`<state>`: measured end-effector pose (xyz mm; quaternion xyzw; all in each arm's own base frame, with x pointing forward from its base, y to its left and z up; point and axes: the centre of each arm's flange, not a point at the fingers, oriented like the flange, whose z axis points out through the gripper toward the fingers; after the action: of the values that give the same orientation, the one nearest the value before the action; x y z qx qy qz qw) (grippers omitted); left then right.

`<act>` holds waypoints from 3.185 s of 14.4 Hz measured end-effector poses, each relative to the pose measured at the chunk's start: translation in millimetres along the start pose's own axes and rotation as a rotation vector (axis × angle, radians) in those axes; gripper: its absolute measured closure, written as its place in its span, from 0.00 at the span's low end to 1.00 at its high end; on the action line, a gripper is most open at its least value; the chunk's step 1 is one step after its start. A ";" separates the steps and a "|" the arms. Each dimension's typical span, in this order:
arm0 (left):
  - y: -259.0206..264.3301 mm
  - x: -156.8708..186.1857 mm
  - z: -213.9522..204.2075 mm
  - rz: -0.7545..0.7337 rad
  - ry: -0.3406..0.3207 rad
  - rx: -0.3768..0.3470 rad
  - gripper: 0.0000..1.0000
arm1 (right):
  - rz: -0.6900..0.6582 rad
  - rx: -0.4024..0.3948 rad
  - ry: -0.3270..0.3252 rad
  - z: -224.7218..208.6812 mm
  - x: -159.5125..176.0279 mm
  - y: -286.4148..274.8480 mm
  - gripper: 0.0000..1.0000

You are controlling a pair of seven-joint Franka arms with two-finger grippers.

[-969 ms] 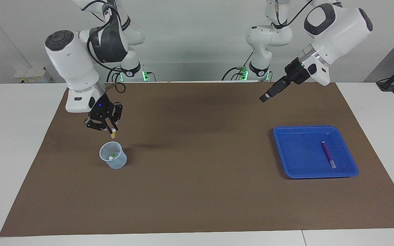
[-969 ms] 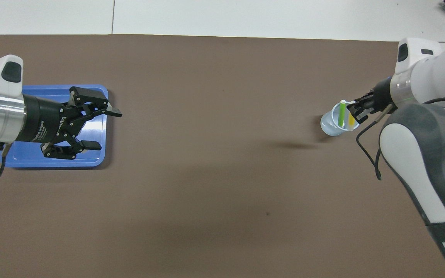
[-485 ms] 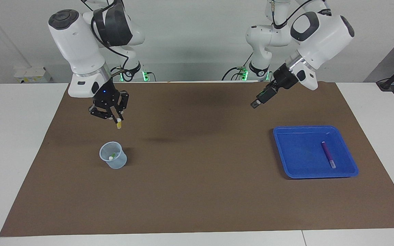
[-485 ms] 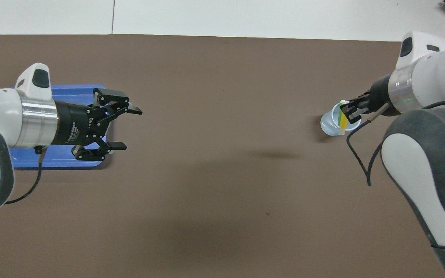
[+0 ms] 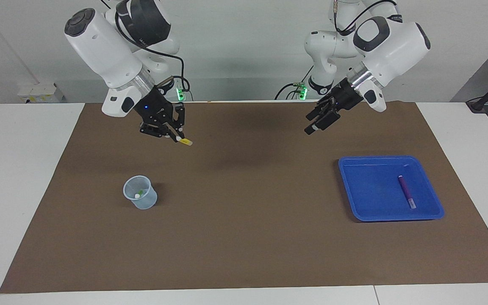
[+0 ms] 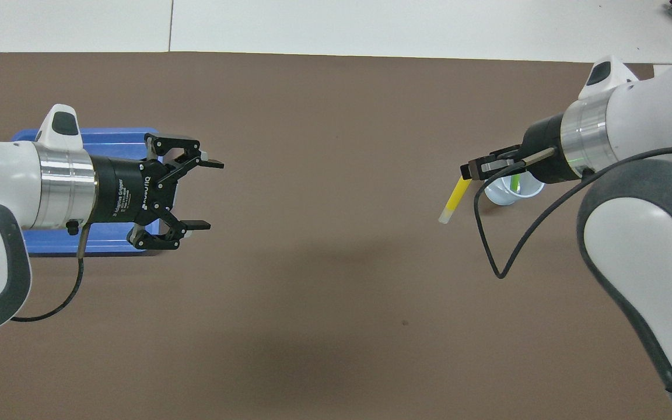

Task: Right arm passes pens to left for tray arrangement
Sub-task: 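Lift the yellow pen toward the left gripper with the right gripper, then hold the yellow pen between the open left gripper fingers, then close the left gripper on the pen while the right gripper opens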

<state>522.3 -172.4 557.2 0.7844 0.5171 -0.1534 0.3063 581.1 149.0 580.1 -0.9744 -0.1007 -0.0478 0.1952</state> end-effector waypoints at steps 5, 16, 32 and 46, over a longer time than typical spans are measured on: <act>8.6 -15.2 6.2 -0.204 0.008 -0.075 0.05 | 0.305 0.136 0.025 8.4 2.1 -58.3 0.82; 17.0 -60.4 37.9 -0.320 0.000 -0.150 0.05 | 0.770 0.339 0.147 26.5 1.3 -172.3 0.82; 20.3 -73.6 30.9 -0.336 -0.028 -0.100 0.56 | 0.788 0.343 0.146 30.9 0.1 -174.8 0.82; 22.9 -70.3 31.9 -0.340 -0.029 -0.088 0.82 | 0.794 0.343 0.138 31.6 0.1 -173.0 0.58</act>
<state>516.0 -249.6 579.4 0.6693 0.6438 -0.1917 0.3173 545.7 317.7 615.2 -0.8857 0.2884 -0.0164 0.3635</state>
